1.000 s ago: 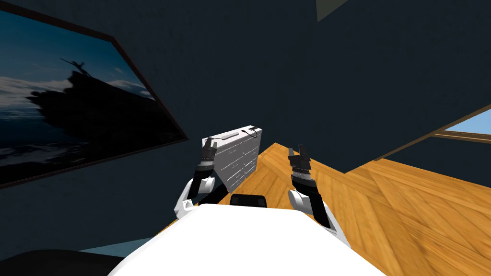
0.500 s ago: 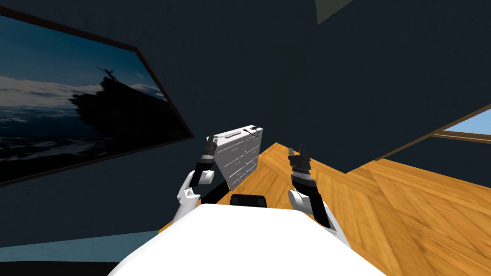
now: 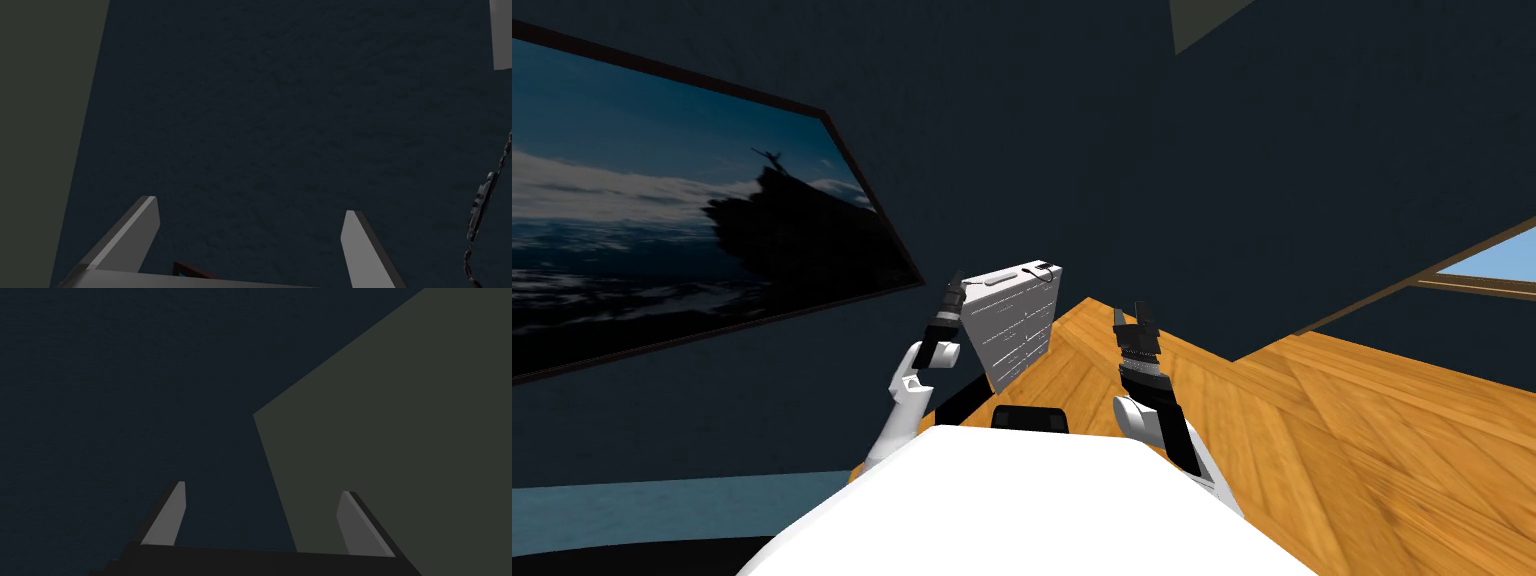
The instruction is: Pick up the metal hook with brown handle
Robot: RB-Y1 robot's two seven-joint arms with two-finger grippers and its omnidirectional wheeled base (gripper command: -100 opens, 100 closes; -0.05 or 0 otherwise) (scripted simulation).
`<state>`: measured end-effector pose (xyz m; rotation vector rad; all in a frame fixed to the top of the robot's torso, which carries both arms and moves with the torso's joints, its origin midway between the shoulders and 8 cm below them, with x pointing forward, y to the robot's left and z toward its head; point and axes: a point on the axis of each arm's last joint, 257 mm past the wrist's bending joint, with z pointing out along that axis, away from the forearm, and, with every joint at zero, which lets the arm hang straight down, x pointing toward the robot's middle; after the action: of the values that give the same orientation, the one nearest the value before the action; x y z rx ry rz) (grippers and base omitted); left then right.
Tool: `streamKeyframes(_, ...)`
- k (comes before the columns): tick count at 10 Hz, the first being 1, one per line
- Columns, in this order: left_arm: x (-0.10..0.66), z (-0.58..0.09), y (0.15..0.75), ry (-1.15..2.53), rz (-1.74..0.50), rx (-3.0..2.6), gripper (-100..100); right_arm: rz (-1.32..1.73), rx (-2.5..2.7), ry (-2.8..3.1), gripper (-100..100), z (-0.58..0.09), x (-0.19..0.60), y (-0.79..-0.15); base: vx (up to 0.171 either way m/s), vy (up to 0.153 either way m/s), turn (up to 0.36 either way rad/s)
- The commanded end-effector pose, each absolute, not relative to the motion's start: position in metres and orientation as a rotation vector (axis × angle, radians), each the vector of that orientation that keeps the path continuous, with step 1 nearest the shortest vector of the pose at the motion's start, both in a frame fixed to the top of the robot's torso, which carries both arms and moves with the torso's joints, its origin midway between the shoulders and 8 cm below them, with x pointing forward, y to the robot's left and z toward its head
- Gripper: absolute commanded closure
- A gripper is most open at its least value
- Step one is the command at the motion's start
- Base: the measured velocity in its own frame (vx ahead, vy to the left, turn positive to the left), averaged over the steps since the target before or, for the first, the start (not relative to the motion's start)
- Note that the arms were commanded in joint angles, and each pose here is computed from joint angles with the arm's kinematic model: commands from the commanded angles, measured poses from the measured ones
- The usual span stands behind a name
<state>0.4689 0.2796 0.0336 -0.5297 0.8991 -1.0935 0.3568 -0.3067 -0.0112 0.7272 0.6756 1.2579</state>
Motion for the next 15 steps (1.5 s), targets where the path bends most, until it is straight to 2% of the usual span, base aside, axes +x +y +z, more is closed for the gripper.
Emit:
streamKeyframes(1, 0.487, 0.031, 0.289, 0.935, -1.045, -0.538, -100, 1.258, 0.727, 0.676, 0, -0.011, 0.357, -0.307, -0.045, 0.014, 0.018)
streamKeyframes(15, 0.590, 0.081, 0.322, 1.044, -0.862, -0.614, -100, 1.258, 0.727, 0.676, 0, -0.011, 0.357, -0.307, -0.026, 0.003, 0.002)
